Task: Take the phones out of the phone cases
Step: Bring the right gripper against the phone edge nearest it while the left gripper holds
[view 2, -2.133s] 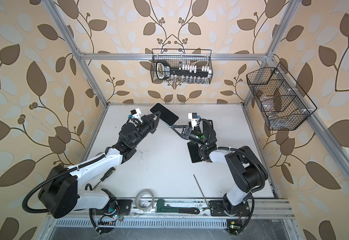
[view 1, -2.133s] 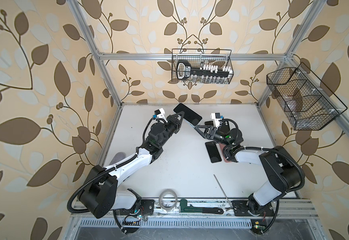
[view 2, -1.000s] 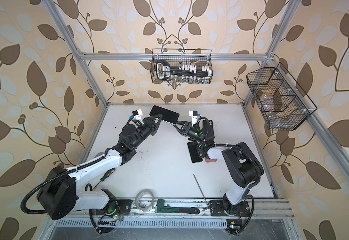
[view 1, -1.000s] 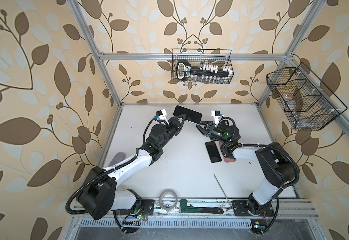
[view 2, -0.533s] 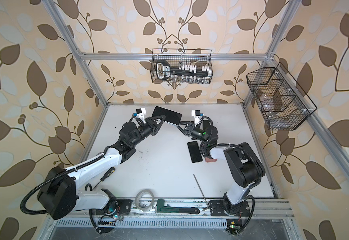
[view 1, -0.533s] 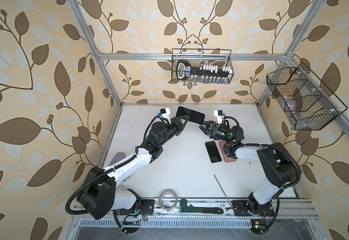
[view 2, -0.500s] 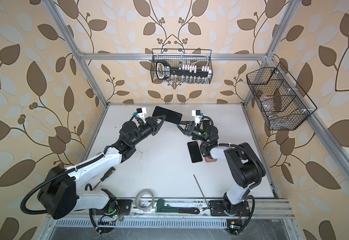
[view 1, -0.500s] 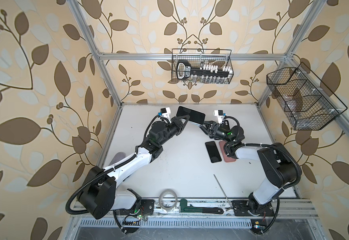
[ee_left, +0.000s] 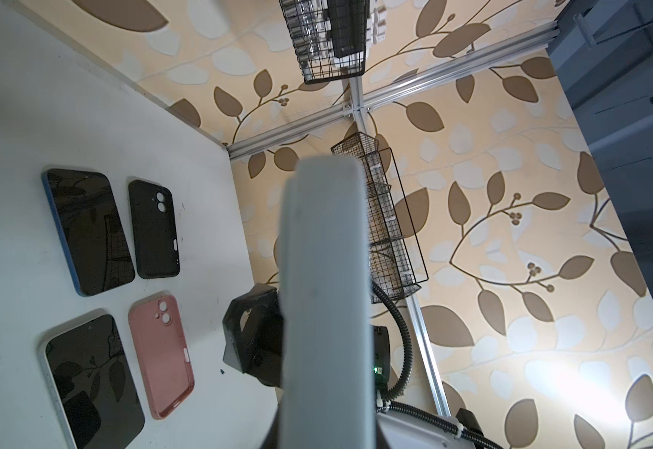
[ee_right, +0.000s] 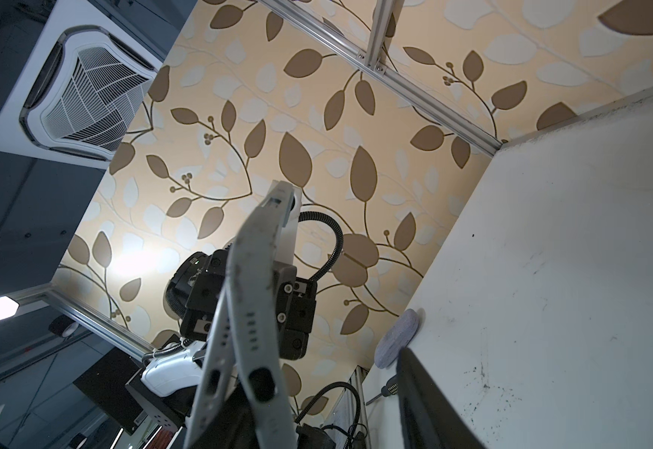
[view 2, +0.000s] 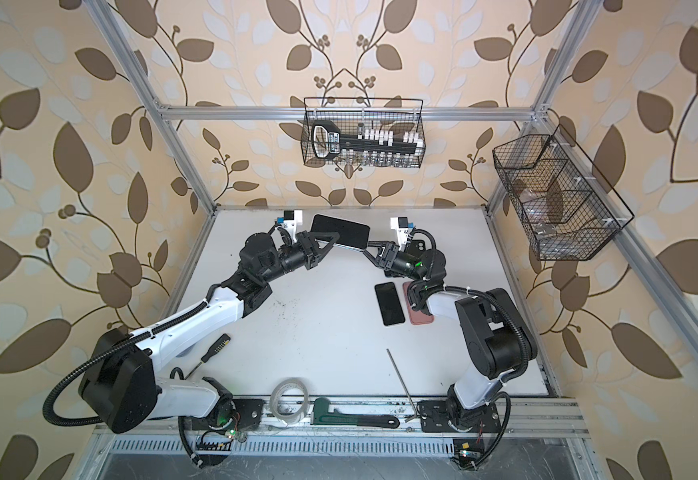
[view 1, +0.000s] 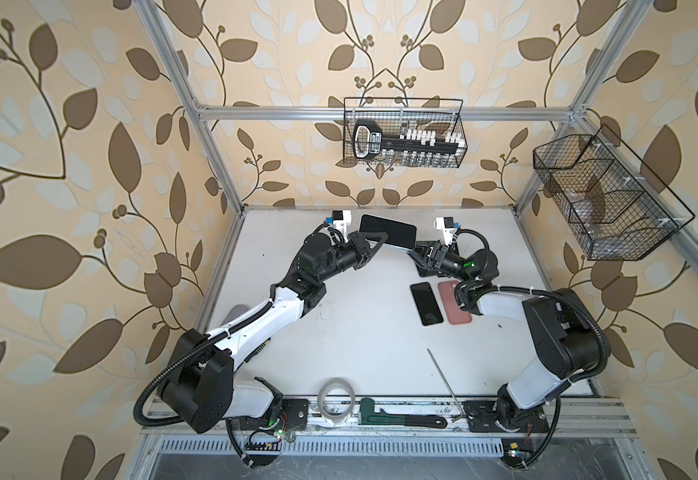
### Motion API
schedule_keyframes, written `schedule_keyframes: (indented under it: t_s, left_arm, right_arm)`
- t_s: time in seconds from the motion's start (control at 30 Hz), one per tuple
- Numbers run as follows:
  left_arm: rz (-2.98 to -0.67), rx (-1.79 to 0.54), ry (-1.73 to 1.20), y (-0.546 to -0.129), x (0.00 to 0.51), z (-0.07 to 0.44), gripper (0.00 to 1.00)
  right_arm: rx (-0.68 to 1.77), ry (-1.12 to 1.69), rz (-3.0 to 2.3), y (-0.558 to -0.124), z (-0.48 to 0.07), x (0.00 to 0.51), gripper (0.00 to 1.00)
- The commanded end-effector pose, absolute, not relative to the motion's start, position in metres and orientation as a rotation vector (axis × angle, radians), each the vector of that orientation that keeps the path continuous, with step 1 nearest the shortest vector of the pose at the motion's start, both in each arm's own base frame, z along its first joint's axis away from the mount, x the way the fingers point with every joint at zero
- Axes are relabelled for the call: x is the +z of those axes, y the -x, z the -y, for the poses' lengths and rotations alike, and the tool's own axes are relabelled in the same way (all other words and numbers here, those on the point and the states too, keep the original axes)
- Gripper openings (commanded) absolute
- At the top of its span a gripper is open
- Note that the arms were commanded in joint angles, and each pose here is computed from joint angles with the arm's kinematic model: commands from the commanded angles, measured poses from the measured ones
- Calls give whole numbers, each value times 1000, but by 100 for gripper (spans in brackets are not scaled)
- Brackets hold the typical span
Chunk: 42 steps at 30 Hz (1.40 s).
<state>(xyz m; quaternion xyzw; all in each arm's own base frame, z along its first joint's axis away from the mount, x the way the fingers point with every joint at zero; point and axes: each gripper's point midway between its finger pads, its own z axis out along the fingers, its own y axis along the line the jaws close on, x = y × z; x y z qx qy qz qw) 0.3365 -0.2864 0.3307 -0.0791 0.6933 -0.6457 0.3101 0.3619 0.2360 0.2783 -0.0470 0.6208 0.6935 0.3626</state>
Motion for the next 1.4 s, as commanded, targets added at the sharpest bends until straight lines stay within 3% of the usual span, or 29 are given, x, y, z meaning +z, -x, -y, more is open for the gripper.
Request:
schedule_keyframes:
  t_s: [0.0,0.33,0.5,0.7,0.8,0.9,1.0,1.37]
  left_arm:
    - [-1961,-1760,17,-310,322,302,0]
    - [-2027,-1748,-28,-309,315,299,0]
    - [-2043,-1745,-57,-306,315,300,0]
    - [-2071,-1707,-93,-305,317,293,0]
    - [-2074,-1692,-90,-306,316,290,0]
    - [-2081,-1680,-85,-308,312,291,0]
    - [-2084,-1656,-73,-313,308,290,0]
    - [-2120,-1564,10,-330,297,285,0]
  right_arm:
    - [1726,283,-1443,-352,-231,323,51]
    - [1640,364,-1428,-345,-223,321,53]
    - [1615,382,-1395,-340,-218,328,44]
    - [1606,403,-1383,-337,-211,334,46]
    - [1618,415,-1379,-334,-211,336,37]
    - [1626,414,-1381,-331,-212,336,19]
    - [1634,413,-1384,-327,-215,336,9]
    - [1687,248,-1436,-326,-218,328,0]
